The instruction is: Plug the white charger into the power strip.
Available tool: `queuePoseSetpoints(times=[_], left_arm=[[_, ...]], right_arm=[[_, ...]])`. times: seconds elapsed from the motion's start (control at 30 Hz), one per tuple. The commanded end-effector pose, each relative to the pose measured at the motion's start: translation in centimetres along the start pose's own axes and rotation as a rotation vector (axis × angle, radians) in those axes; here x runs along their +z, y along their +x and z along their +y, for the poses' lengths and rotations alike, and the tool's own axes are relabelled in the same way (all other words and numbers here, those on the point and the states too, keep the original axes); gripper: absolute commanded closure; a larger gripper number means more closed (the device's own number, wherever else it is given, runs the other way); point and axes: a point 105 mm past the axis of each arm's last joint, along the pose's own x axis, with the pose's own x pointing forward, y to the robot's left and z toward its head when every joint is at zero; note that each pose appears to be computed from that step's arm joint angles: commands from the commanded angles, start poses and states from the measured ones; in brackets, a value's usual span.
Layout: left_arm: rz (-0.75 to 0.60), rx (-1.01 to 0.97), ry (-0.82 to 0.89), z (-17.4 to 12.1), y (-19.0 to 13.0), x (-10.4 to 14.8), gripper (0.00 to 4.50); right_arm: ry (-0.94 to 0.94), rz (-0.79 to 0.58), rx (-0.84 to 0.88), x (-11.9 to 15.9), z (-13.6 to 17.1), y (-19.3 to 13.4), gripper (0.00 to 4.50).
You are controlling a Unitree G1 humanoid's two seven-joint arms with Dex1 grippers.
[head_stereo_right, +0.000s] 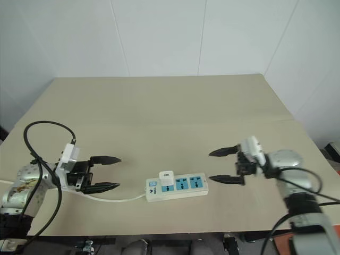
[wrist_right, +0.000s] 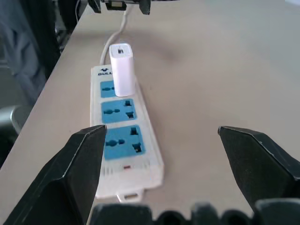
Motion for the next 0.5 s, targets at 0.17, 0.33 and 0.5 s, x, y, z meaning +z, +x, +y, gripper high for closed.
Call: queuePoseSetpoints(times=[0.17, 0.33, 0.5], left_arm=[[0.107, -0.005, 0.028, -0.9, -3.1, -0.8, 0.02], [0.11, -0.011, 0.028, -1.1, -2.9, -1.2, 0.02], [0.101, -0.016, 0.032, -1.0, -2.5, -1.1, 0.02]], right_arm=[[-0.124, 0.189, 0.042, 4.0, 2.1, -5.4, 0.0], [-0.102, 0.215, 0.053, 4.2, 2.9, -5.7, 0.0], [-0.101, 0.219, 0.045, 3.9, 3.2, -5.7, 0.0]])
